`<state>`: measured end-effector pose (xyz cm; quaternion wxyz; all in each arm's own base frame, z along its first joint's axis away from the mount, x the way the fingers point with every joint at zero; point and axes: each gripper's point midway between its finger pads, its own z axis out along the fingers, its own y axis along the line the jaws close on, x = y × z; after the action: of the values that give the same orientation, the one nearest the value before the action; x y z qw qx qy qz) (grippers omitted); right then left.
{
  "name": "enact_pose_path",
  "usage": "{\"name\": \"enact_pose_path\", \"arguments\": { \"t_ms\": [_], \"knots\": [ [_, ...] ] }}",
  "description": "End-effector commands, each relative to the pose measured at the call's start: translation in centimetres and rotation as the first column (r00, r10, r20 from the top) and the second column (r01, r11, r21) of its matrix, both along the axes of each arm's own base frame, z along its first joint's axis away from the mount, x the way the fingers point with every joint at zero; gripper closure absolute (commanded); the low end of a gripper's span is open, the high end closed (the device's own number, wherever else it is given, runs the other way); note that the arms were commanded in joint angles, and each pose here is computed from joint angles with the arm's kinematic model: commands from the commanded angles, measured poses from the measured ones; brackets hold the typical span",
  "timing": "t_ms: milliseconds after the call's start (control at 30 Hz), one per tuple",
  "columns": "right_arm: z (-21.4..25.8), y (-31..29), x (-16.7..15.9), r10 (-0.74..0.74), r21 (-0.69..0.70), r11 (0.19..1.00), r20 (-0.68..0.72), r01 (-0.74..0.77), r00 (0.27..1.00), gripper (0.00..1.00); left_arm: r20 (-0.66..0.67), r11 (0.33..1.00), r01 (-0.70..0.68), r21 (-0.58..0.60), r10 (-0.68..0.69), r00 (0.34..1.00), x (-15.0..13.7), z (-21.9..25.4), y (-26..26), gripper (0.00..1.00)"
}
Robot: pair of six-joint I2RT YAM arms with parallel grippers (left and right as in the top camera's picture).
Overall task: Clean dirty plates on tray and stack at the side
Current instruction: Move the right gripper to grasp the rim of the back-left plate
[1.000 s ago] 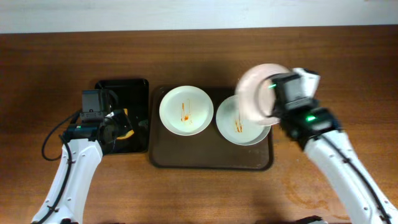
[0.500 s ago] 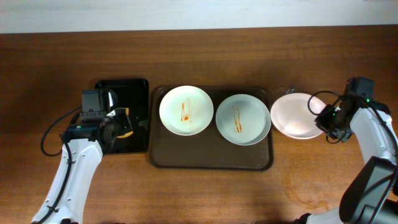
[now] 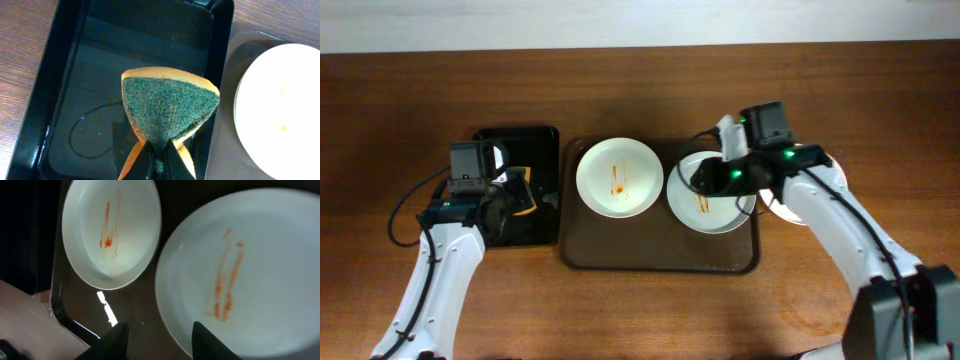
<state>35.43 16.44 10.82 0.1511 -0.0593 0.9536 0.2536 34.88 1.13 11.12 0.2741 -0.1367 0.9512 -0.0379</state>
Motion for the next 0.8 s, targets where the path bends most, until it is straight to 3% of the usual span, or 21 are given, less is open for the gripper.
{"name": "enact_pose_path", "arguments": {
  "t_ms": [0, 100, 200, 467, 600, 767],
  "knots": [
    [-2.2, 3.2, -0.9, 0.015, 0.051, 0.999, -0.106, -0.009, 0.994, 0.58, 0.023, 1.0, 0.02, 0.003, -0.02, 1.0, 0.2, 0.7, -0.1, 1.0],
    [-4.5, 6.7, -1.7, 0.041, 0.058, 0.998, -0.152, -0.033, 0.987, 0.58, 0.024, 1.0, 0.02, 0.003, -0.02, 1.0, 0.2, 0.7, -0.1, 1.0],
    [-6.5, 7.0, -1.3, -0.102, -0.012, 0.995, -0.197, 0.102, 0.975, 0.59, 0.024, 1.0, 0.021, 0.002, -0.021, 0.999, 0.2, 0.7, -0.1, 1.0],
    [-9.2, 7.9, -0.9, -0.261, -0.081, 0.965, -0.226, 0.248, 0.939, 0.7, 0.025, 1.0, 0.026, -0.006, -0.026, 0.999, 0.2, 0.7, -0.3, 1.0],
    [-9.9, 7.7, -1.3, -0.283, -0.096, 0.959, -0.254, 0.267, 0.925, 0.82, 0.027, 0.998, 0.057, -0.026, -0.057, 0.998, 0.2, 0.7, -1.3, 1.0],
    [-10.1, 7.6, -1.4, -0.285, -0.099, 0.958, -0.254, 0.268, 0.924, 0.84, 0.046, 0.992, 0.126, -0.024, -0.125, 0.991, 0.5, 1.0, -3.8, 1.0]
  ]
}}
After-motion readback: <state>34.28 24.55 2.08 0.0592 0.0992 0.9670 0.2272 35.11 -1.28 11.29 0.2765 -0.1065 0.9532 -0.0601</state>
